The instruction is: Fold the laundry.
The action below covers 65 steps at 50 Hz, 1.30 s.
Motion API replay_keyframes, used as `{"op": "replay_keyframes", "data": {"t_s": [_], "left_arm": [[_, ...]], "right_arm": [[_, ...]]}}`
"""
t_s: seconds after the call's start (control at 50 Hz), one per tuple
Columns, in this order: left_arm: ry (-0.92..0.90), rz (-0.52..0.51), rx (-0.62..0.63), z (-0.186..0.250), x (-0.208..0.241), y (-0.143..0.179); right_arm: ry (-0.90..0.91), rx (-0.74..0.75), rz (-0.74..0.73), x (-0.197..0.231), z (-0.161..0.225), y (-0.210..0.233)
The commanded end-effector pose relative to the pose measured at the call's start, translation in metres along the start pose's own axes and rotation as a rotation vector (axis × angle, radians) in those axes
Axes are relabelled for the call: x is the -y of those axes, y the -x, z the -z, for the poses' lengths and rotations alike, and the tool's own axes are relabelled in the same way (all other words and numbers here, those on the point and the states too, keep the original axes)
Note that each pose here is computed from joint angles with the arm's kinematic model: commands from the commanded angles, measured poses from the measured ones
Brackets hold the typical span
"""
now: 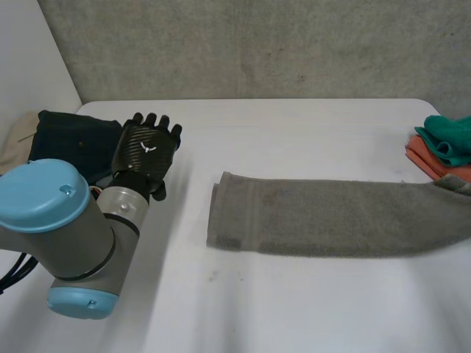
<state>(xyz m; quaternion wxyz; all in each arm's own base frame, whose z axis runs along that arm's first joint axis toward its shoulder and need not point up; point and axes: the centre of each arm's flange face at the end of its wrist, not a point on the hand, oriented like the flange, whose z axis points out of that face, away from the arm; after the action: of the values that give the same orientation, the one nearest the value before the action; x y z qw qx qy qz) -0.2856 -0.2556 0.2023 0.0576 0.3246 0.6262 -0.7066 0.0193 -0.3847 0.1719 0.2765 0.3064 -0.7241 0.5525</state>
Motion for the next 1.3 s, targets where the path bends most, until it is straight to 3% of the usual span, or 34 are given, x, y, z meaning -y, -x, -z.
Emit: {"op": "replay_keyframes", "data": {"t_s": [0.02,0.14,0.28,0.36,0.5,0.56,0.6,0.7,0.8,0.9,0.98,1.1,1.2,1.3], "left_arm": [[-0.019,0.005,0.022,0.003,0.008,0.009],[-0.025,0.006,0.031,0.006,0.011,0.013],[-0.003,0.003,0.017,0.011,0.004,0.01],[0.008,0.001,0.003,0.014,0.001,0.005],[-0.004,0.001,-0.002,0.012,0.004,0.004],[-0.031,0.003,-0.005,0.01,0.01,0.004],[-0.054,0.004,-0.008,0.008,0.016,0.003],[-0.119,0.013,-0.027,0.007,0.036,-0.006],[-0.13,0.014,-0.057,0.006,0.038,-0.018],[-0.125,0.011,-0.09,0.009,0.036,-0.031],[-0.116,0.009,-0.1,0.011,0.033,-0.034],[-0.111,0.01,-0.099,0.014,0.034,-0.032],[-0.122,0.012,-0.08,0.018,0.04,-0.024],[-0.117,0.014,-0.051,0.018,0.039,-0.012]], "right_arm": [[-0.386,0.142,0.013,0.118,0.042,0.059],[-0.733,0.348,0.054,0.205,0.115,0.151],[-0.896,0.626,0.144,0.223,0.181,0.272],[-0.886,0.689,0.181,0.21,0.19,0.298],[-0.858,0.658,0.112,0.217,0.195,0.279],[-0.784,0.611,-0.013,0.219,0.185,0.247],[-0.682,0.551,-0.137,0.212,0.164,0.212],[-0.408,0.547,-0.311,0.175,0.142,0.172],[-0.168,0.576,-0.334,0.129,0.131,0.164],[-0.064,0.528,-0.21,0.085,0.107,0.164],[-0.083,0.504,-0.137,0.08,0.091,0.168],[-0.2,0.374,-0.124,0.106,0.076,0.155],[-0.493,0.39,-0.087,0.188,0.124,0.175],[-0.647,0.544,-0.043,0.218,0.17,0.223]]}}
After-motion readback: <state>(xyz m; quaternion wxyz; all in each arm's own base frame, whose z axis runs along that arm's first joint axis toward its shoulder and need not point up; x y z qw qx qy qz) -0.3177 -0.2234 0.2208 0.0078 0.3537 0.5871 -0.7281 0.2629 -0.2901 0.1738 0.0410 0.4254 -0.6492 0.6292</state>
